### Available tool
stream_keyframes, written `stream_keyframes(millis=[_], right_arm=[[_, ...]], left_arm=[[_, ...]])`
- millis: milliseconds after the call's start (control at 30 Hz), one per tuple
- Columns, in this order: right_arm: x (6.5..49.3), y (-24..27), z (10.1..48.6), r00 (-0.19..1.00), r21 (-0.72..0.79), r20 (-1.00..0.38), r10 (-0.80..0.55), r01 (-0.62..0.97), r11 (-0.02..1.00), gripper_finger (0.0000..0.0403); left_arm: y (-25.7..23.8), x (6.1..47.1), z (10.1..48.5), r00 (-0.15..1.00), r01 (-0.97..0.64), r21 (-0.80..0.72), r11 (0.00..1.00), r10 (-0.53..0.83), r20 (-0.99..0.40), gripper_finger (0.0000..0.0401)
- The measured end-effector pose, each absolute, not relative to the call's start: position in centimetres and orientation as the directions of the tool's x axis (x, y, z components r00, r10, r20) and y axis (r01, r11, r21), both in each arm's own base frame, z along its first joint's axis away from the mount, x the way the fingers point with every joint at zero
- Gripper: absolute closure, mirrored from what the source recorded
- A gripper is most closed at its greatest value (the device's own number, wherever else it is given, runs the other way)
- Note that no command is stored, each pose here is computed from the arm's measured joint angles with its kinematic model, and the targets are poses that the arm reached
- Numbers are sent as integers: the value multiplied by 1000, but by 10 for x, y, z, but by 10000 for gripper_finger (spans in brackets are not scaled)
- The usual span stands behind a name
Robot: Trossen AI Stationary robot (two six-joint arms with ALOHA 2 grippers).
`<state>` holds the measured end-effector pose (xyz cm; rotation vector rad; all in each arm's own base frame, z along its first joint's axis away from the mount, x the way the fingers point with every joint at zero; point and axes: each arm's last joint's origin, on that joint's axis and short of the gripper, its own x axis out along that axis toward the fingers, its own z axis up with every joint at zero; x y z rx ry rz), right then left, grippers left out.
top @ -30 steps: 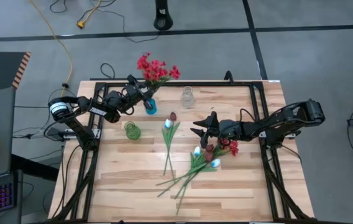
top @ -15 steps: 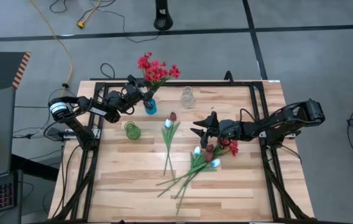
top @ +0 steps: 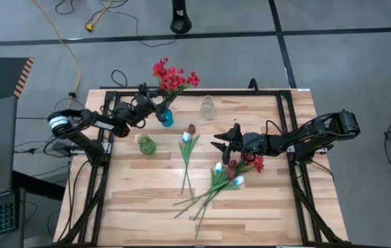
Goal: Sort flowers into vase by color
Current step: Put the top red tulip into the transparent vase
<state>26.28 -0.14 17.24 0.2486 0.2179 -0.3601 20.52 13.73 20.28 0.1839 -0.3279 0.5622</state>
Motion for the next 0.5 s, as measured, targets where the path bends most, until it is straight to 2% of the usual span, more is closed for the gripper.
stream_keyframes(millis=[267, 500], right_arm=[[263, -1, 172, 913, 213, -253, -319, 374, 903, 207], [263, -1, 173, 919, 363, -252, -304, 381, 850, 207]], left_arm=[[119, 179, 210, 817, -543, 79, 836, 505, 279, 188], [103, 159, 225, 853, -480, 65, 875, 448, 266, 188]])
